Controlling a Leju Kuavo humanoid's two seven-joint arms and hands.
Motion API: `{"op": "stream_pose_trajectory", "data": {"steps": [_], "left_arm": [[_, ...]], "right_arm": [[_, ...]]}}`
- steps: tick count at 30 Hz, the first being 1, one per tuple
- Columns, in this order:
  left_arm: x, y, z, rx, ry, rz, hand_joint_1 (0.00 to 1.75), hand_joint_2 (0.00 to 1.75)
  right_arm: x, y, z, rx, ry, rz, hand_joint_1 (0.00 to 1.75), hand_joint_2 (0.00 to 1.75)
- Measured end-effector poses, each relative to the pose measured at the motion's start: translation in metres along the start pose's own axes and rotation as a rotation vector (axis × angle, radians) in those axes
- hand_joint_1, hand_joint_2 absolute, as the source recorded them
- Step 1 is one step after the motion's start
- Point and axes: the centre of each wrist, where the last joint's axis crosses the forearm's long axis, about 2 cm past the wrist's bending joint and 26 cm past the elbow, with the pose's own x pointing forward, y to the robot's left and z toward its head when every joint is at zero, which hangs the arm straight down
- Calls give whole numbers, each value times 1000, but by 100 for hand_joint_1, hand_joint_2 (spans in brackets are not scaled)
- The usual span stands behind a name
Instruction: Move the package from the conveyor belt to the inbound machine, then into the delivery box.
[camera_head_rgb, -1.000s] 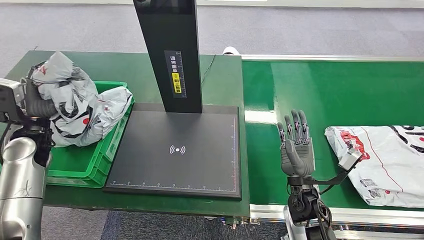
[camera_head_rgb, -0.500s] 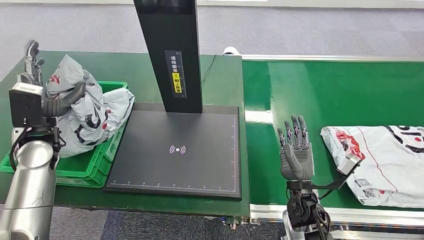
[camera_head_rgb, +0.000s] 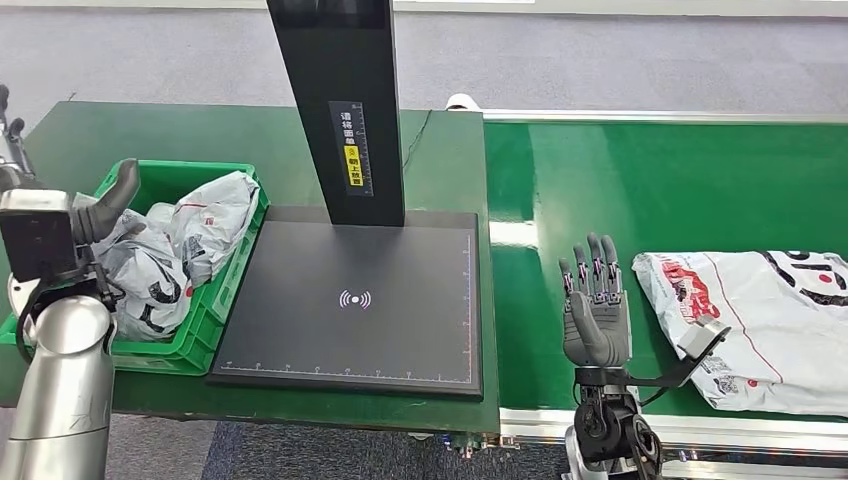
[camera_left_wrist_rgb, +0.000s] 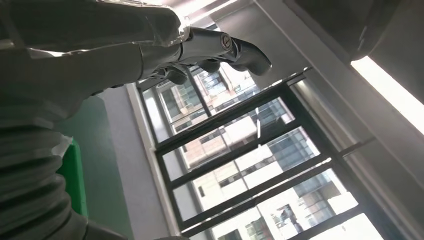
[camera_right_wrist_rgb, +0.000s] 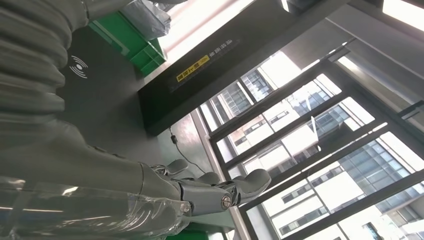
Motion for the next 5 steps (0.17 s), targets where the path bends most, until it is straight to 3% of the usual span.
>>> {"op": "stream_pose_trajectory", "data": {"steps": [5], "left_arm": [[12, 2, 26, 72, -83, 72, 0, 175]], "right_arm": [[1, -1, 6, -8, -6, 11, 0, 175]]}}
